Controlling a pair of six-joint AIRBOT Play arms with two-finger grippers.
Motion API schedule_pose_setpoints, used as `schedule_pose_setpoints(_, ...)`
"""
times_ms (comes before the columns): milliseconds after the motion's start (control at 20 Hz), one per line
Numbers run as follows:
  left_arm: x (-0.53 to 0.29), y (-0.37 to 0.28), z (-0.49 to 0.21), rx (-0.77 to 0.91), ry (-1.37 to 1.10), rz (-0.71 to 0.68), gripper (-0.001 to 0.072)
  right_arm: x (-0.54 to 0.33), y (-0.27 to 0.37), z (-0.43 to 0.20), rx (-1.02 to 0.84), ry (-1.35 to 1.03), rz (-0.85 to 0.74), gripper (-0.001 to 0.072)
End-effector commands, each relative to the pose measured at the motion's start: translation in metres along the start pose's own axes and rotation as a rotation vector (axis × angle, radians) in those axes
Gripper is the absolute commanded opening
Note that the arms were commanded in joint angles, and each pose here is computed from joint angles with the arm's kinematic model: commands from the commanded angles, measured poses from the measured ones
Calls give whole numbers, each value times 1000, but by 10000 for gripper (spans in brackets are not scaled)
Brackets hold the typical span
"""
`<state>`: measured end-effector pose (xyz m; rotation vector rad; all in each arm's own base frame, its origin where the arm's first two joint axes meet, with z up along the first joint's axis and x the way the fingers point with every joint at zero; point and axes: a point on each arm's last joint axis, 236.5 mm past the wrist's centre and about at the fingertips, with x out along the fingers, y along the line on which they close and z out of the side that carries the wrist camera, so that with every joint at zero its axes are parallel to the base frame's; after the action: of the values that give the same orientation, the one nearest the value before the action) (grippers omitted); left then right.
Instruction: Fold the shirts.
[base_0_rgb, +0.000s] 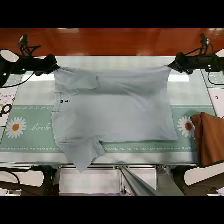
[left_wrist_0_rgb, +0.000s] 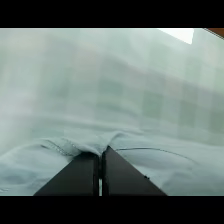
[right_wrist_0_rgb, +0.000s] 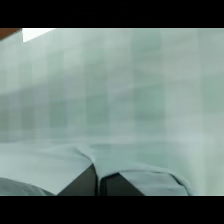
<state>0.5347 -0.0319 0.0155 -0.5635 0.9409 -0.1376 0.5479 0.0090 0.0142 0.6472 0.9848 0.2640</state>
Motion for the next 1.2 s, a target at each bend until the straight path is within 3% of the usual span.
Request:
schedule_pose_setpoints(0,25,3,-8,-12,77,-16,17,29,-7,1,31,59,34,29)
schedule_pose_setpoints(300,-20,-1,-51,54,294,-51,18,-24,-5,-18,9,210,58,29)
schedule_pose_setpoints(450,-37,8,-88,63,450,-48,18,-43,-34,-60,-13,390,-48,29)
schedule_pose_setpoints(750,-37,58,-168,22,687,64,18,-11,-59,-119,32,516,-81,29)
schedule_pose_setpoints(950,-35,66,-188,-8,726,71,18,1,-68,-124,51,499,-121,30)
schedule_pose_setpoints(1000,-35,66,-188,-9,725,71,24,1,-68,-123,72,495,-127,85)
schedule_pose_setpoints(1050,-35,66,-188,-9,725,71,122,0,-68,-125,102,503,-135,287)
schedule_pose_setpoints(1100,-37,66,-188,-16,731,72,424,-4,-66,-129,106,525,-132,411)
schedule_pose_setpoints(1150,-41,67,-187,-32,737,85,510,-9,-65,-131,108,544,-131,412)
